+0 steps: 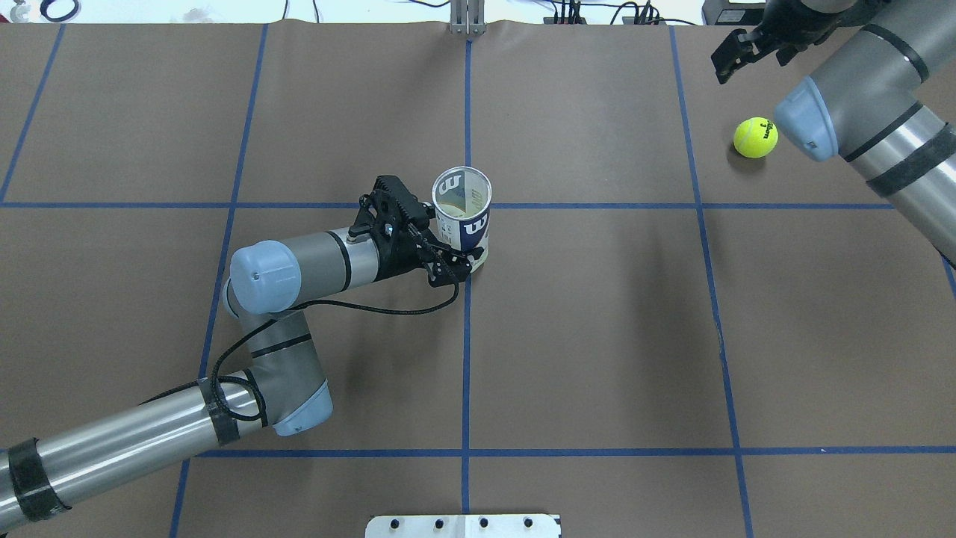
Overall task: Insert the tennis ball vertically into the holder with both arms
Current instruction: 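Move the right gripper away to the second yellow tennis ball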
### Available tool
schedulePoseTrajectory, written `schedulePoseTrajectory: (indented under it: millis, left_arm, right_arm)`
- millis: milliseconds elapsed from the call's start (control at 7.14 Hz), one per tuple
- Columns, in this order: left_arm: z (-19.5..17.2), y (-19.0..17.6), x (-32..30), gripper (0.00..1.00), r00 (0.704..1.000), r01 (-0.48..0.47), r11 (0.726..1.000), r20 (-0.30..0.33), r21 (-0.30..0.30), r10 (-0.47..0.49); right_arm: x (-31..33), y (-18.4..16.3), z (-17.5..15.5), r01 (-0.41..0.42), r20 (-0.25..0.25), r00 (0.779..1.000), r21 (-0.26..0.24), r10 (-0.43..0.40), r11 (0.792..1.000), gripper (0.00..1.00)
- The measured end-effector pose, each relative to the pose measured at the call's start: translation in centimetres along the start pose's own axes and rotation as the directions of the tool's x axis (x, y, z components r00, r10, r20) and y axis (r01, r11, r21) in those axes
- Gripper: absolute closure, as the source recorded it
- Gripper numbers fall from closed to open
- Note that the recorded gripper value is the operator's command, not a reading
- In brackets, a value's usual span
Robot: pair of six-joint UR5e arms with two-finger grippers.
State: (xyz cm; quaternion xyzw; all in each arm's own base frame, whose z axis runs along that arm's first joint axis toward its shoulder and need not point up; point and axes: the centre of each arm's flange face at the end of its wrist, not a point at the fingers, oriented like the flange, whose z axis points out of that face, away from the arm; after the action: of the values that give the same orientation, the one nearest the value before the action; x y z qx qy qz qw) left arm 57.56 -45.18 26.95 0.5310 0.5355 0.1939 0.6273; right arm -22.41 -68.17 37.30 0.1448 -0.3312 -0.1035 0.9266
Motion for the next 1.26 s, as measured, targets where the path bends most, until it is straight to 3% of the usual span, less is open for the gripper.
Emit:
schedulePoseTrajectory:
  millis: [280,561,1261]
  left_arm:
    - [0.0,0.1,-0.1,0.01,1.0,-0.002,1.0,0.001,-0.002,0.002]
    - [0.0,0.3,-0.1,0.01,1.0,-0.002,1.0,0.002,-0.005,0.002]
    - [0.0,0.4,-0.2,0.01,1.0,-0.003,1.0,0.002,-0.006,0.003]
  right_arm:
    - [4.3,1.1,6.6,0.009,0.005,1.0,0.018,-0.01,1.0,0.01]
    - [4.4,2.6,11.3,0.013,0.004,1.0,0.035,-0.013,0.999,0.01]
    - [4.5,5.2,15.2,0.019,-0.032,0.999,-0.006,-0.019,1.0,0.01]
